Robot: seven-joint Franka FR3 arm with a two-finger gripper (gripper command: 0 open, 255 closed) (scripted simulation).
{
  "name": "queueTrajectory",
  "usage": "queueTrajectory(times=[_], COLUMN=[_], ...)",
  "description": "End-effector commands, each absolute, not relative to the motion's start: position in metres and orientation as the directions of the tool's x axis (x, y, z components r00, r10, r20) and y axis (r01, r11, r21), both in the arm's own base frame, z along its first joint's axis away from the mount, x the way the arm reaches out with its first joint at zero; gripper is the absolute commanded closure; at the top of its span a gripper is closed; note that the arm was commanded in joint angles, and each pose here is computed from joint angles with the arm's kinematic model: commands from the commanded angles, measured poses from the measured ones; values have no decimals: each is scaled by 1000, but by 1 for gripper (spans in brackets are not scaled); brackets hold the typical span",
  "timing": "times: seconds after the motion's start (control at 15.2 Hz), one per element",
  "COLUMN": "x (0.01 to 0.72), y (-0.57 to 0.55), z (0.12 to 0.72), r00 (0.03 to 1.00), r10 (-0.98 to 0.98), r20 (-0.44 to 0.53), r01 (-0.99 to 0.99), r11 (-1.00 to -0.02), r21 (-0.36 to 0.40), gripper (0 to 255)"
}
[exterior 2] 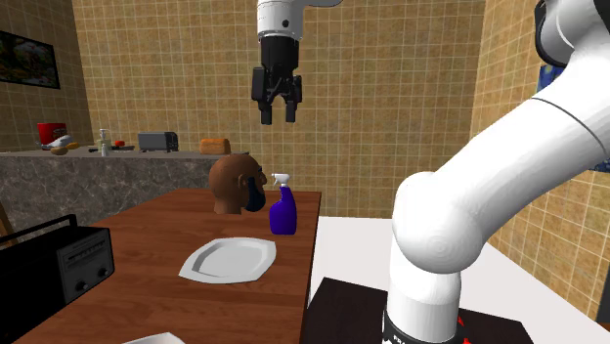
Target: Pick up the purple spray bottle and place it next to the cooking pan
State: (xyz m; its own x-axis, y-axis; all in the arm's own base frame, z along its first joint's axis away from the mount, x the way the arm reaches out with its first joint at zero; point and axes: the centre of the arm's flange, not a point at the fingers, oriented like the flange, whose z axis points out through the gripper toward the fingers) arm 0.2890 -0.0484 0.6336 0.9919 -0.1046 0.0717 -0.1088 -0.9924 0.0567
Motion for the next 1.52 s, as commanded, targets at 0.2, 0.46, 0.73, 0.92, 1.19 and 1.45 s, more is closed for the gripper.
queueTrajectory(times=[0.2,0.46,0.73,0.92,1.19,1.45], x=[301,318,337,352,373,395], y=[-85,-133,-180,-214,-260,-304], z=[619,598,577,561,539,515], r00=[995,998,999,1000,999,997], r10=[-80,-47,-14,10,44,77], r20=[62,49,36,27,14,3], r01=[-83,-49,-16,10,43,77], r11=[-995,-998,-999,-1000,-999,-997], r21=[50,41,31,24,13,3], gripper=[0,0,0,0,0,0])
